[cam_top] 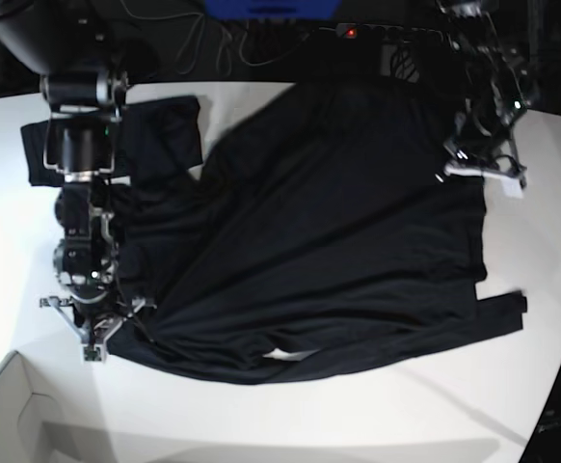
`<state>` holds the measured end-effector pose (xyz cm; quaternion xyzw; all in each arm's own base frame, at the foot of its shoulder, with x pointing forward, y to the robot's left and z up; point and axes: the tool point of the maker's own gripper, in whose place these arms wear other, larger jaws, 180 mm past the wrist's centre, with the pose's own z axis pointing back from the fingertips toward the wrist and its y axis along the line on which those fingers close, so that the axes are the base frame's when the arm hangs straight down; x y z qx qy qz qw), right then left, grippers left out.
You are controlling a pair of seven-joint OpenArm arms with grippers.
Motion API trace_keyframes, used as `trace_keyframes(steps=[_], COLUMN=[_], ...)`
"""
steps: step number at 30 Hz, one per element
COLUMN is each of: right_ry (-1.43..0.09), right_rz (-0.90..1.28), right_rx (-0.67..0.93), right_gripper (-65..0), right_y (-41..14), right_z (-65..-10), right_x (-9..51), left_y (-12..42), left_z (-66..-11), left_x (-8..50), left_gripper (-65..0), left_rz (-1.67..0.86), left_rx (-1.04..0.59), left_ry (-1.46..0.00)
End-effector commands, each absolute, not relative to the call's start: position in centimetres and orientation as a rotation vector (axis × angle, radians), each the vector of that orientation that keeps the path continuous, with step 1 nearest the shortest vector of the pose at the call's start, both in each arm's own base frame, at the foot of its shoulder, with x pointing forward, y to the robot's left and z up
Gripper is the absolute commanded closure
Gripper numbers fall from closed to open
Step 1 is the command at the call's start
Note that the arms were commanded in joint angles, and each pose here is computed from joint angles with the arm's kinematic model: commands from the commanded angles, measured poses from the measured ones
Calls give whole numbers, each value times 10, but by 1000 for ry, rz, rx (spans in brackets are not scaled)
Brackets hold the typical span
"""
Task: Layout the t-shirt on the table in an organized manner, then fold the t-shirt properly
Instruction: 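Drag the shirt edge with the right gripper toward the shirt's collar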
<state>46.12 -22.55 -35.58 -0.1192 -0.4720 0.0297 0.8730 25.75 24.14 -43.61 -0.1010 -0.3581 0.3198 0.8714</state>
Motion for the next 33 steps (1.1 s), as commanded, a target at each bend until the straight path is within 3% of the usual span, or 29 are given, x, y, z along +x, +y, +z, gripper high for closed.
trace_keyframes(steps=[1, 15, 26, 33], right_ry=[-1059, -932, -849, -819], right_rz=[87, 165, 189, 83], right_rx=[-244, -281, -289, -401], right_gripper=[0, 0, 0, 0], right_y=[-220, -212, -210, -269], right_z=[-329, -338, -356, -348], right_x=[470, 374, 312, 281], left_y=[244, 319, 328, 325], left_z=[-446, -445, -409, -368], left_x=[251, 336, 413, 435], left_gripper=[-4, -4, -4, -4], left_rz=[675, 749, 692, 658], left_rx=[-194, -123, -79, -93], left_ry=[-705, -803, -926, -1034])
